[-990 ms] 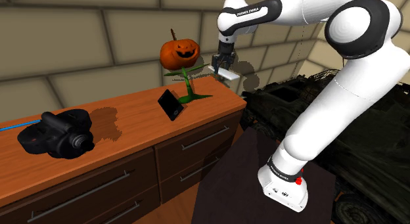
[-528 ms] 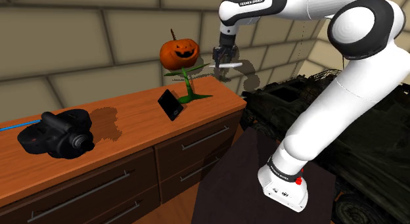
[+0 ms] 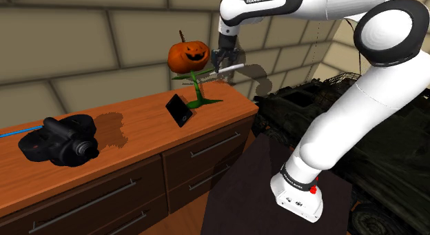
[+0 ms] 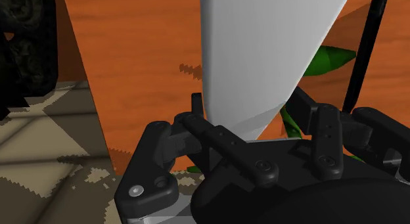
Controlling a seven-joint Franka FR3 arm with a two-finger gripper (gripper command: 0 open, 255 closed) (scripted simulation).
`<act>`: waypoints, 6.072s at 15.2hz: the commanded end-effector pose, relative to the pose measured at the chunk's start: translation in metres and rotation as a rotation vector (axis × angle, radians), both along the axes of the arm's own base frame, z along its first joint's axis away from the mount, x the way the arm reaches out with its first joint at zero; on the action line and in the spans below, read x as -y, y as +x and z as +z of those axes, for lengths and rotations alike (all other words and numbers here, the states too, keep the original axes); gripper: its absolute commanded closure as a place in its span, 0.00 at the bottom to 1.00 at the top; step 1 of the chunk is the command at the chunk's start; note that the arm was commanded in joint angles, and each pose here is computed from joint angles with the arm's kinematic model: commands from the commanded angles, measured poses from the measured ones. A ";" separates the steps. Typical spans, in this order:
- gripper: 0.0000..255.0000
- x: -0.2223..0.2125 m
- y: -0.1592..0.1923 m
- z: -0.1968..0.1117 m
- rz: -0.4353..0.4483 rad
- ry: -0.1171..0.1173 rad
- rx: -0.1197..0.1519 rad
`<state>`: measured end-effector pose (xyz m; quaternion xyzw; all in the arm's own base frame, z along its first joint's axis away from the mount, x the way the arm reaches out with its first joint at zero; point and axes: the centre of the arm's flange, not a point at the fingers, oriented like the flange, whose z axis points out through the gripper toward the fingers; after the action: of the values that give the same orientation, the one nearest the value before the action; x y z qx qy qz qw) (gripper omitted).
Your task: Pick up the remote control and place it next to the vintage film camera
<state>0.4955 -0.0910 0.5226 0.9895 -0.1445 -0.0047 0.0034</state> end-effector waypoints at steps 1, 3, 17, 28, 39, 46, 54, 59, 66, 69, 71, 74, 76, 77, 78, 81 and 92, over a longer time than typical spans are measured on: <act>1.00 -0.023 0.003 -0.001 -0.001 0.000 0.001; 1.00 -0.049 0.007 -0.001 -0.001 0.000 0.001; 1.00 -0.233 0.029 0.000 -0.001 0.000 0.001; 1.00 -0.377 0.046 0.001 -0.001 0.000 0.001; 1.00 -0.386 0.048 -0.052 -0.001 0.000 0.001; 1.00 -0.386 0.048 -0.089 -0.001 0.000 0.001; 1.00 -0.386 0.048 -0.131 -0.001 0.000 0.001; 1.00 -0.386 0.048 -0.158 -0.001 0.000 0.001; 1.00 -0.386 0.048 -0.195 -0.001 0.000 0.001; 1.00 -0.386 0.048 -0.199 -0.001 0.000 0.001; 1.00 -0.386 0.048 -0.199 -0.001 0.000 0.001; 1.00 -0.386 0.048 -0.199 -0.001 0.000 0.001; 0.00 -0.386 0.048 -0.199 -0.001 0.000 0.001; 0.00 -0.386 0.048 -0.199 -0.001 0.000 0.001; 0.00 -0.386 0.048 -0.199 -0.001 0.000 0.001; 0.00 -0.386 0.048 -0.186 -0.001 0.000 0.001; 0.00 -0.386 0.048 -0.149 -0.001 0.000 0.001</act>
<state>0.5436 0.2951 0.3738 0.9894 -0.1452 -0.0044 0.0033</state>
